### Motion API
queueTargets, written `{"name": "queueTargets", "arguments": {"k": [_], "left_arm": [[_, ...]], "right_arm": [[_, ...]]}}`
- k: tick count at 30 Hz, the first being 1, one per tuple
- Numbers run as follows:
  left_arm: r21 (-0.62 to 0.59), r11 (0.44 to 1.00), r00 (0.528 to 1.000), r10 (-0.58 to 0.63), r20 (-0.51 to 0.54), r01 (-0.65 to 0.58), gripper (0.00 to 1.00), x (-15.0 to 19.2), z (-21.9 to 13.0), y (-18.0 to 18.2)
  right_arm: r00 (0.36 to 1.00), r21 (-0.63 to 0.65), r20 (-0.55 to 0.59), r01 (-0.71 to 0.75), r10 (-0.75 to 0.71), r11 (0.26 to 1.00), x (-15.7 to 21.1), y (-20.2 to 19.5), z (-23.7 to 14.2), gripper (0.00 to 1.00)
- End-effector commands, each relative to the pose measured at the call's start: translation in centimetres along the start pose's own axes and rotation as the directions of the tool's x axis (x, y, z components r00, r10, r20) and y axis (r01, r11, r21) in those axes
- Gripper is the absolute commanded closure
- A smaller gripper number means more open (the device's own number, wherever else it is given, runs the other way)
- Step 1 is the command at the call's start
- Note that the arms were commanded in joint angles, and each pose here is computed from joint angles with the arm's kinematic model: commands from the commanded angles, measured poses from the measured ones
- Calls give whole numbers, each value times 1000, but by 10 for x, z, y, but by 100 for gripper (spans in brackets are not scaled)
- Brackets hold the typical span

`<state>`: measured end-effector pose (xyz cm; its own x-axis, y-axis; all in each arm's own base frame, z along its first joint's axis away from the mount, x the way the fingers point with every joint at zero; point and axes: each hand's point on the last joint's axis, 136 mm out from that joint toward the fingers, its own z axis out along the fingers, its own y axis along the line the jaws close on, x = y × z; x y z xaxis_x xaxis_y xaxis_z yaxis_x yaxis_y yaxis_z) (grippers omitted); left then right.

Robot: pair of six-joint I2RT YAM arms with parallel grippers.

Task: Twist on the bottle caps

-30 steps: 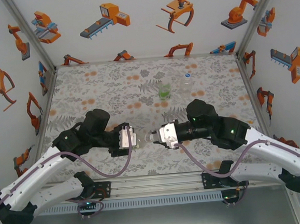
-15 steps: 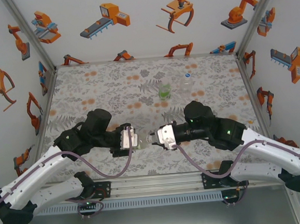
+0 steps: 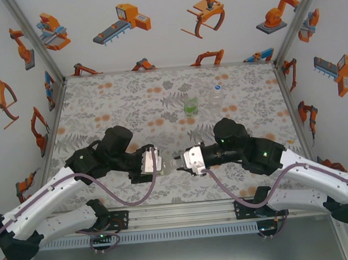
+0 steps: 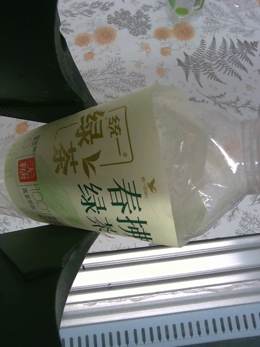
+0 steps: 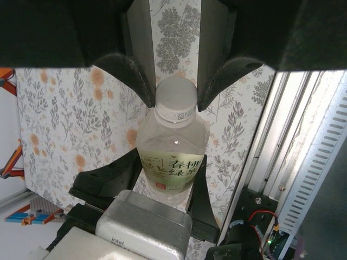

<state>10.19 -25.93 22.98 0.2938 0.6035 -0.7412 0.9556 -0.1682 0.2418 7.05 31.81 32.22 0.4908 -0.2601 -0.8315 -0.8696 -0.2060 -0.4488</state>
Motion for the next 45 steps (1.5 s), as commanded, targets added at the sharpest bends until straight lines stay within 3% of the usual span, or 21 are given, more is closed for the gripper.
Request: {"name": "queueTargets", "arguments": {"k": [1,12,26,34,40,45], "left_arm": [[7,997,986,81,149,-83,100,-42,-11,2],[80,992,970,76,231,-97,100,-60,-16,-8],[162,984,970,37,241,-78,100,-69,-14,-11],[123,989,972,51,228,-81,100,-68,-16,-7],[71,992,969,81,235,-100,100,-67,-17,-2],[44,993,964,100,246,-114,100,-67,-19,-2]], "right_arm": [[999,-43,36,40,-38,998,-4,9,3,100],[980,-110,72,195,-188,975,-7,27,-2,100],[974,-247,87,226,-211,942,-9,46,-4,100],[990,-193,40,143,-138,971,-1,38,3,100],[993,-35,120,25,-20,999,-9,19,5,100],[989,14,149,-14,12,1000,-9,18,-2,100]]}}
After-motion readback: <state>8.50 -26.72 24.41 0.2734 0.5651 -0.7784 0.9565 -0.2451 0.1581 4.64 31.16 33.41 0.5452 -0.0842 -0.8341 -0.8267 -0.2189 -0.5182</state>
